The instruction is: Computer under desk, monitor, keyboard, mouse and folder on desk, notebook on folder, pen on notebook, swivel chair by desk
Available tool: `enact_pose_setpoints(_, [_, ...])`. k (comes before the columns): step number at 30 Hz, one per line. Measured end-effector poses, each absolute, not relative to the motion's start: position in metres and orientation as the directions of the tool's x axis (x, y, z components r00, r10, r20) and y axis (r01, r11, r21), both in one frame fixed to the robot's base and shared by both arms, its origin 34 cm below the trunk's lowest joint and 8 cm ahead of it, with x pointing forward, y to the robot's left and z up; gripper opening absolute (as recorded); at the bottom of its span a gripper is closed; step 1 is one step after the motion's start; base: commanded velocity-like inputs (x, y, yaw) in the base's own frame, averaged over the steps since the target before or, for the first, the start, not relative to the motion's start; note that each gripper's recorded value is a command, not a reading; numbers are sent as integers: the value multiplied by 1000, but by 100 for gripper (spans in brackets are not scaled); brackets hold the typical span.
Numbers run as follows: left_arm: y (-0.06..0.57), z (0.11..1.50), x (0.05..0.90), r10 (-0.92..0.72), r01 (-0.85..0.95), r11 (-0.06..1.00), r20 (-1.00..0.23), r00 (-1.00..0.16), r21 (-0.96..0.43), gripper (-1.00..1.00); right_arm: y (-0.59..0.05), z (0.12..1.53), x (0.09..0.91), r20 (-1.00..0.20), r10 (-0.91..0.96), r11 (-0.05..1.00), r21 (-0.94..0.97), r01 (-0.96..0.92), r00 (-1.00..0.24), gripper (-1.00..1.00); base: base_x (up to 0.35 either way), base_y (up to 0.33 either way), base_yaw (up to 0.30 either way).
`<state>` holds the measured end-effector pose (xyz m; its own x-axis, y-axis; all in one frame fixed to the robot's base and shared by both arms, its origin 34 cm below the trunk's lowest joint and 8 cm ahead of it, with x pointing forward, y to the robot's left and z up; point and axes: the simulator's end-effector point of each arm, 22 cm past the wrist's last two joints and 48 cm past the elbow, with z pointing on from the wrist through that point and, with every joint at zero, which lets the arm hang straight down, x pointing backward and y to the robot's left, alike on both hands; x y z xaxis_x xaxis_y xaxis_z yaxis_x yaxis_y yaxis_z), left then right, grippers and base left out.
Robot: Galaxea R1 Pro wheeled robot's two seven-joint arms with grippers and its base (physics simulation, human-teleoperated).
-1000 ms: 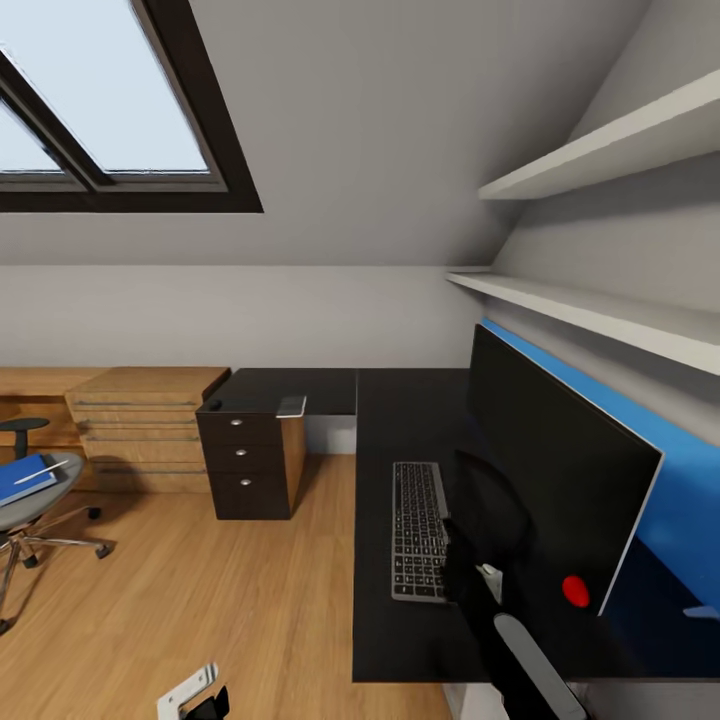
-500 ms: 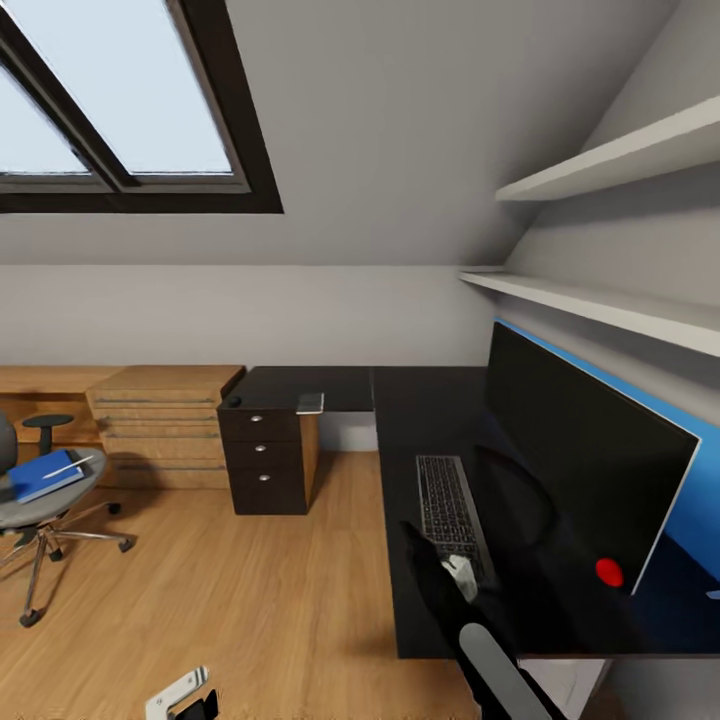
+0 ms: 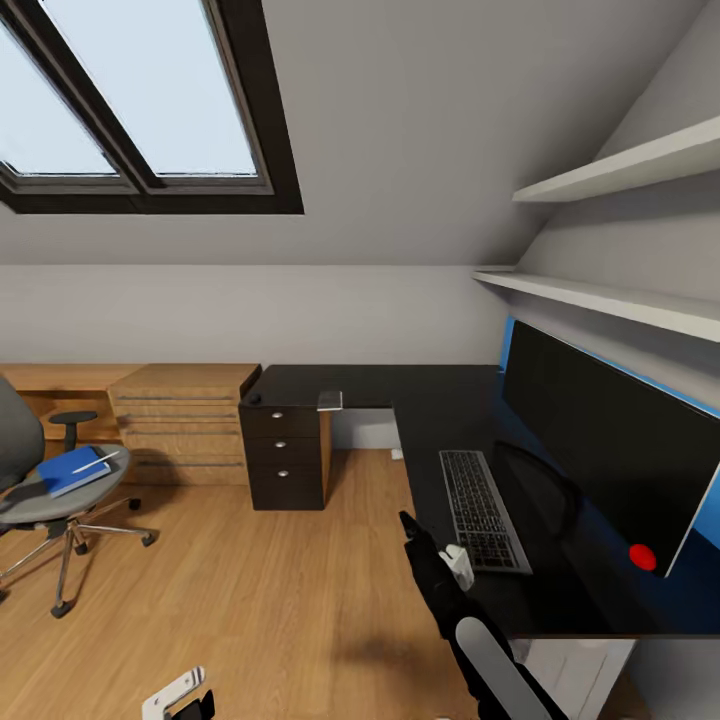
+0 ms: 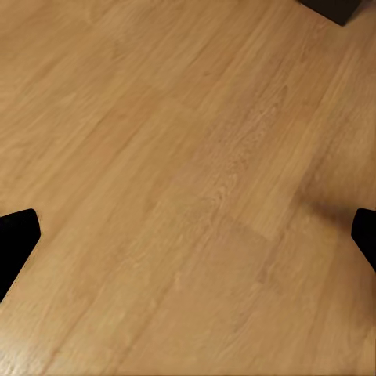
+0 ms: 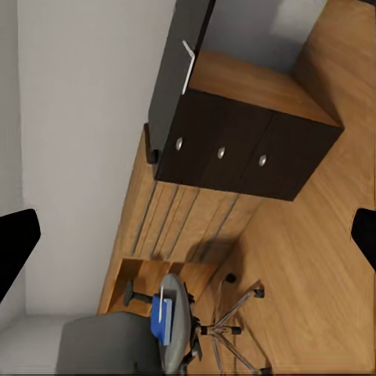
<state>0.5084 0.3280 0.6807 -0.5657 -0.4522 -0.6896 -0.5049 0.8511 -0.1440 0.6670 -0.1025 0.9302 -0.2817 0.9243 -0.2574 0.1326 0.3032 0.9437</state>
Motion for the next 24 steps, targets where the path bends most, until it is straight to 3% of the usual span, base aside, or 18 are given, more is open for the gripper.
enact_pose_setpoints(7, [329,680,508,-452,-507,850,-690,-565,-142,100,-63,912,656,-215,921,286,940,189,-325,100,-1,8,160])
enact_pose_setpoints(17, [329,680,508,-452,-508,850,-690,-565,-141,100,-64,916,657,-212,921,283,940,188,-328,100,0,1,12])
enact_pose_setpoints(24, [326,682,509,-452,-503,852,-693,-562,-147,100,-71,919,659,-213,938,271,943,194,-272,100,56,255,87])
